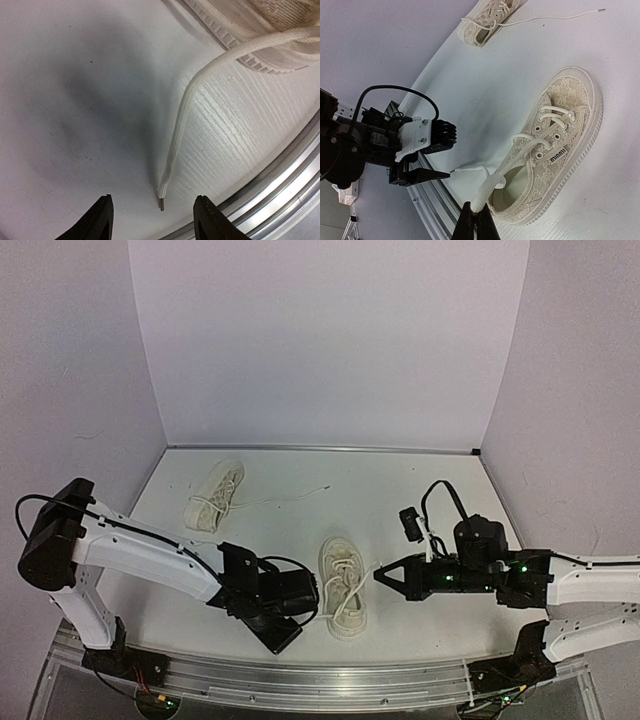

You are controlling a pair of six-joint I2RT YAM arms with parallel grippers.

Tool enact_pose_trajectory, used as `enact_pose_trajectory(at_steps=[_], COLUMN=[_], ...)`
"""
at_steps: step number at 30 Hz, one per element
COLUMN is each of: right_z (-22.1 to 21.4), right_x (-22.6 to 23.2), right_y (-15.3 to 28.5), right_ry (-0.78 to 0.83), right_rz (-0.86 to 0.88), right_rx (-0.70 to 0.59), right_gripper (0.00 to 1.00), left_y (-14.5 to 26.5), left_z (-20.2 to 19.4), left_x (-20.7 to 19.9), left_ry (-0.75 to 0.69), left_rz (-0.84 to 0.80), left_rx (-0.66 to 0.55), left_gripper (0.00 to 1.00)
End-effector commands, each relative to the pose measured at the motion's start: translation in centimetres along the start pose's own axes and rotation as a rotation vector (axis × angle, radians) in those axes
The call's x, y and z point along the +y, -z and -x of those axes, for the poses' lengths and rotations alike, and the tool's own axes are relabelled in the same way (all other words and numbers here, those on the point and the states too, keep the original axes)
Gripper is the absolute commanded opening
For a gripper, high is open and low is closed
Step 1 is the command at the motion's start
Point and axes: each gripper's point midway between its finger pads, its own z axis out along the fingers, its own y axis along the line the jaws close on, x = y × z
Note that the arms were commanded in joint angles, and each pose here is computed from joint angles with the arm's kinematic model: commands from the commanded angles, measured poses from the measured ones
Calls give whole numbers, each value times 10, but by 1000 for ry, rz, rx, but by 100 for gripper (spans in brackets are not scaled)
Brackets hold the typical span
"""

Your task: Tie the shoes

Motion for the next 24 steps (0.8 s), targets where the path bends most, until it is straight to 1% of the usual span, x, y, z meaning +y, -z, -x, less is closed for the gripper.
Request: enact_pose_trajectory(at_steps=[1, 6, 9, 11, 13, 14, 15, 19, 22, 24], right_z=[21, 22, 24, 26, 30, 32, 36, 54, 63, 65], right_x=[13, 14, 14, 14, 11, 10, 9, 2, -11, -28], right_y=[5, 6, 9, 12, 16, 20, 25, 56, 80, 99], right_ry=[7, 6, 1, -6, -16, -23, -31, -56, -94, -146], right_rz=[15, 16, 17, 12, -8, -18, -29, -93, -180, -260], right_rx=[-53, -56, -67, -78, -100, -114, -137, -243, -313, -370], right_gripper=[0, 0, 0, 0, 0, 0, 0, 0, 0, 0], left_y=[-9, -24, -32, -34, -27, -21, -10, 42, 77, 96], left_z=[16, 20, 19, 19, 23, 25, 30, 53, 66, 66], left_x=[-18, -20, -19, -14, -9, -7, -4, 15, 40, 60], left_ry=[-56, -69, -63, -44, -11, 6, 30, 169, 304, 388], left_rz=[-33, -15, -7, 6, 11, 4, -5, -45, -98, -132], left_rx=[-8, 13, 32, 30, 2, -24, -61, -258, -399, -478], left_gripper=[54, 48, 31, 18, 5, 2, 0, 0, 0, 0])
